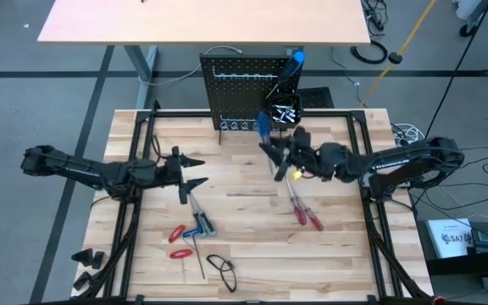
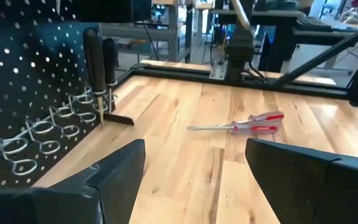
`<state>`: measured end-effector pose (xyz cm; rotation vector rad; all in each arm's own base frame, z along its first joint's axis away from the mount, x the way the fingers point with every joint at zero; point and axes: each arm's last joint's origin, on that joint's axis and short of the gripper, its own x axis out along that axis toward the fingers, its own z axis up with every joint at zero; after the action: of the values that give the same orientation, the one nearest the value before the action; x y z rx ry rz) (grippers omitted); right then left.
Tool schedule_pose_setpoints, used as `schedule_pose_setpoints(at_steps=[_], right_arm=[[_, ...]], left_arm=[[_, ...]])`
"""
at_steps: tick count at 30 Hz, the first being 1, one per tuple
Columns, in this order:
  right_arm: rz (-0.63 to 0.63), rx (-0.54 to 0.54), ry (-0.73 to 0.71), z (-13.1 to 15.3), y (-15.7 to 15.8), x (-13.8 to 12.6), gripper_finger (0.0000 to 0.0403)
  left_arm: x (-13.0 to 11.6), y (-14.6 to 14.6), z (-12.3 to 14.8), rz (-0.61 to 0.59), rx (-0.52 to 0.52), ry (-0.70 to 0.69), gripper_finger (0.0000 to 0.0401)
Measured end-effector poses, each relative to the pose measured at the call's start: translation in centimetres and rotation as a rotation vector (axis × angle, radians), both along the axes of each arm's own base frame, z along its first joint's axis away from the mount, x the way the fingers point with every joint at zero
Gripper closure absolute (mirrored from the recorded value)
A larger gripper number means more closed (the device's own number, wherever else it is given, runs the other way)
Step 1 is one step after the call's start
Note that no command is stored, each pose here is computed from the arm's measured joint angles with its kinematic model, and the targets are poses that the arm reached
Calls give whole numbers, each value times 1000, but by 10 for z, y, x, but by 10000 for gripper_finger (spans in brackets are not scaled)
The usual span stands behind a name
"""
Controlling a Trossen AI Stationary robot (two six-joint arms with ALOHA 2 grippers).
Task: Hang tools onto peg board
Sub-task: Hang the transparent screwdriver on the pegboard
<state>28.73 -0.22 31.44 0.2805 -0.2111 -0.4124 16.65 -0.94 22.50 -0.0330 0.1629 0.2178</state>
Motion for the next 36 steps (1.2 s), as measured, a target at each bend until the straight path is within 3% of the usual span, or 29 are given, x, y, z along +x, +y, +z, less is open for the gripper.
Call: schedule_pose_setpoints(at_steps=[5, 9, 14, 19, 26, 36], right_arm=[[-86, -129, -61, 8, -16, 6, 286], [-115, -134, -161, 10, -23, 15, 286], [72, -64, -221, -9, -18, 52, 286], [209, -76, -223, -15, 2, 92, 286], [254, -163, -222, -14, 32, 130, 286], [264, -164, -209, -27, 42, 145, 286]], left_arm=[[0, 0, 1, 0, -1, -14, 116], [2, 0, 6, -1, -6, -60, 116], [11, -6, 20, -153, -28, -238, 115], [24, -11, 17, -283, -42, -282, 115], [37, -13, 14, -317, -39, -353, 115], [40, -14, 12, -327, -38, -365, 115]])
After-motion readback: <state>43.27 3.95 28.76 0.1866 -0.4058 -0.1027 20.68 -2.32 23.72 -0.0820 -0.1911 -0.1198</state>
